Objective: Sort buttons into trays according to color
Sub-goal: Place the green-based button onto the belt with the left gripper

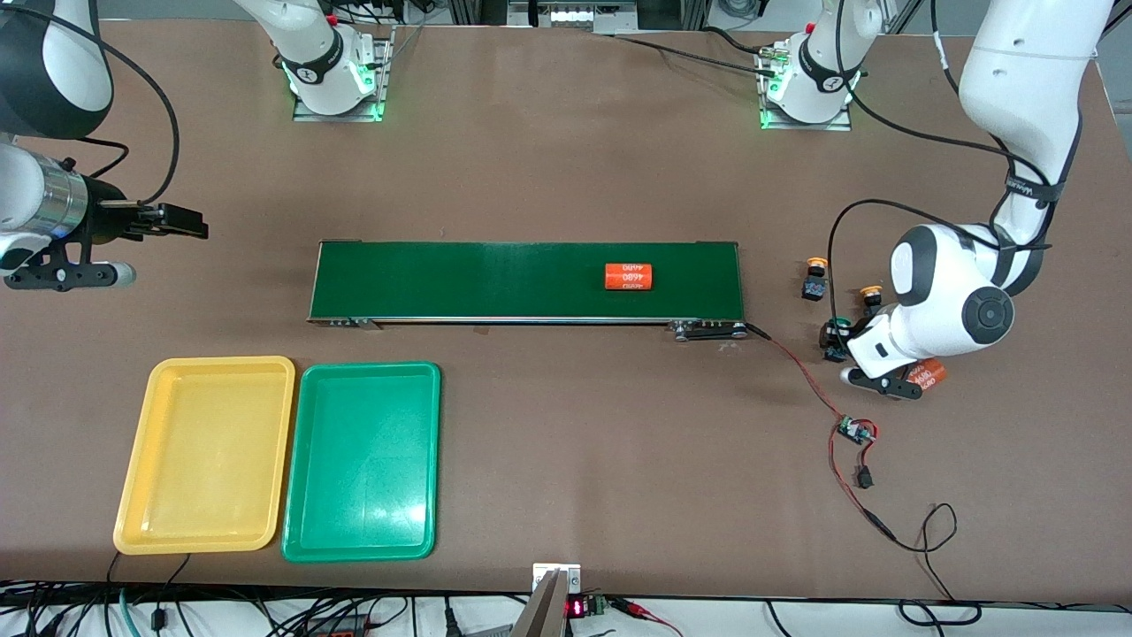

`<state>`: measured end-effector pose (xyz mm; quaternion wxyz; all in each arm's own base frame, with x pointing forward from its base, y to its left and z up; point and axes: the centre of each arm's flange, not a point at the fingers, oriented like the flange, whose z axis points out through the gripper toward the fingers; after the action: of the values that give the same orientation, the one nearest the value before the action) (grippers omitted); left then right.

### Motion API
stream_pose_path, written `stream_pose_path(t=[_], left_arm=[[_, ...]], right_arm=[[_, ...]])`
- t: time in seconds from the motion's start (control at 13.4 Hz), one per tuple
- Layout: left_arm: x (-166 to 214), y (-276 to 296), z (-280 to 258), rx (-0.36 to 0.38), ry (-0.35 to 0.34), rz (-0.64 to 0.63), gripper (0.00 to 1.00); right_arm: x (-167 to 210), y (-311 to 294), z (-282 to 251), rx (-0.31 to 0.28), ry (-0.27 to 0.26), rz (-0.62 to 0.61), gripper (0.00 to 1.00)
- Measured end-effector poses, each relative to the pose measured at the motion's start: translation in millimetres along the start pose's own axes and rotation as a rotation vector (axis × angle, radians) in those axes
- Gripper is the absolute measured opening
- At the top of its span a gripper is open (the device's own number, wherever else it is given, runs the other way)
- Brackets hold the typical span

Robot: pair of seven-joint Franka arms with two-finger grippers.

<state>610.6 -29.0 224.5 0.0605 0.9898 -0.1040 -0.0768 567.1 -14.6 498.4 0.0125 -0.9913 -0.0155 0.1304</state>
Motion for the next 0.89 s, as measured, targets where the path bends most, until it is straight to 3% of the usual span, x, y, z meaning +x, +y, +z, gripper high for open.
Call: stream_pose_path(t=[0.3, 0.6, 0.89], left_arm=[[-7, 101, -37, 0.004, -0.058, -0.071, 0.41], [-26, 222, -26, 0.000, -0.105, -0.136, 0.41], [-37, 260, -4, -0.003, -0.072, -0.137, 0.41]], right_arm=[[0, 0, 0, 0.000, 0.000, 0.000, 1.00], [0, 0, 0, 0.000, 0.000, 0.000, 1.00], [0, 0, 0, 0.000, 0.000, 0.000, 1.00]])
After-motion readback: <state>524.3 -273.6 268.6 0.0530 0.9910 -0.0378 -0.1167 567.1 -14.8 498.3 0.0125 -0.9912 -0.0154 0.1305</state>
